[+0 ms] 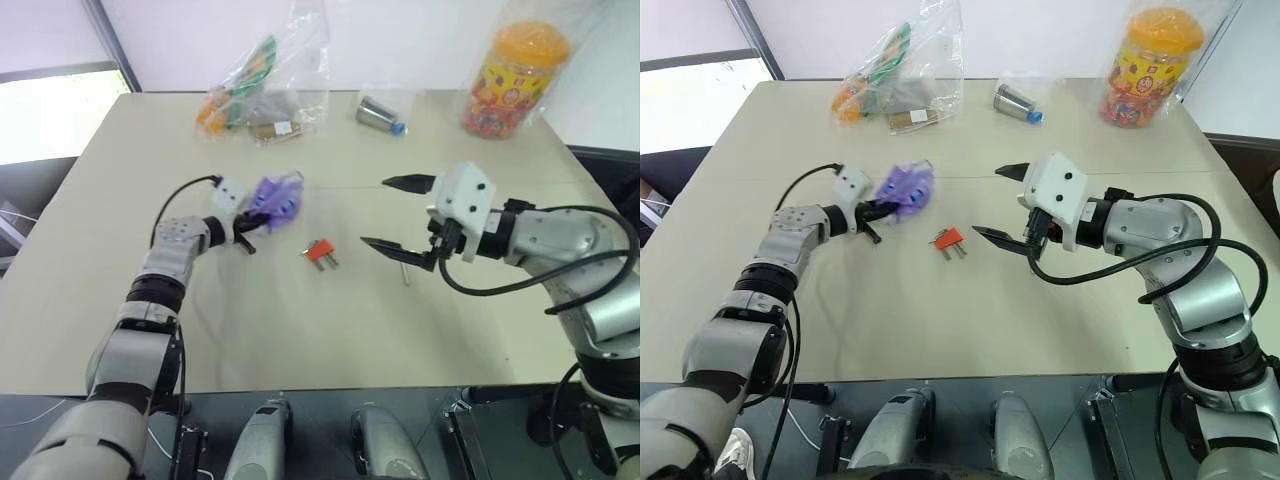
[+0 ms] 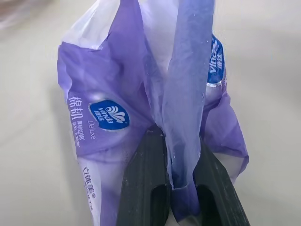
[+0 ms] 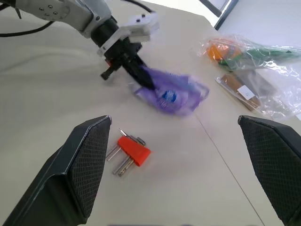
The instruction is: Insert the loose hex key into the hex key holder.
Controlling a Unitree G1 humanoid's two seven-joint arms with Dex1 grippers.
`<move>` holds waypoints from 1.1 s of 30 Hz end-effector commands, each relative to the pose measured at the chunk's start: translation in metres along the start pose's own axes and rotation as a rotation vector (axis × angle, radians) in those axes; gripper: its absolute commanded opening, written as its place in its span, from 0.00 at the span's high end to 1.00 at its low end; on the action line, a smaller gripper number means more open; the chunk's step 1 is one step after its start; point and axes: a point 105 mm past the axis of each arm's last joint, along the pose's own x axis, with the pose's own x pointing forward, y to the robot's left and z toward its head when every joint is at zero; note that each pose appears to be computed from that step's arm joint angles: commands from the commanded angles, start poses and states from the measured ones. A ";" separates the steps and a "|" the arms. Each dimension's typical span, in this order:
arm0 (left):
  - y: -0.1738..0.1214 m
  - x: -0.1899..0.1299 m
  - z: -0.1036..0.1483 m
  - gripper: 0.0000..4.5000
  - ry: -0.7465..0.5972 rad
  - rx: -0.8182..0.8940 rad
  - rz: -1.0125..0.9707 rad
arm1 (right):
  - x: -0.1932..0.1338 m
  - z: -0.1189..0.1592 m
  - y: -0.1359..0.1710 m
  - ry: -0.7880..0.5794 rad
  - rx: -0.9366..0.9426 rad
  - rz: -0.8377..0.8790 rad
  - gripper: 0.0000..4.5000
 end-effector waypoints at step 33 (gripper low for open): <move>0.132 -0.170 -0.027 0.98 0.042 -0.315 1.003 | 0.032 0.017 0.005 -0.135 -0.043 0.095 0.00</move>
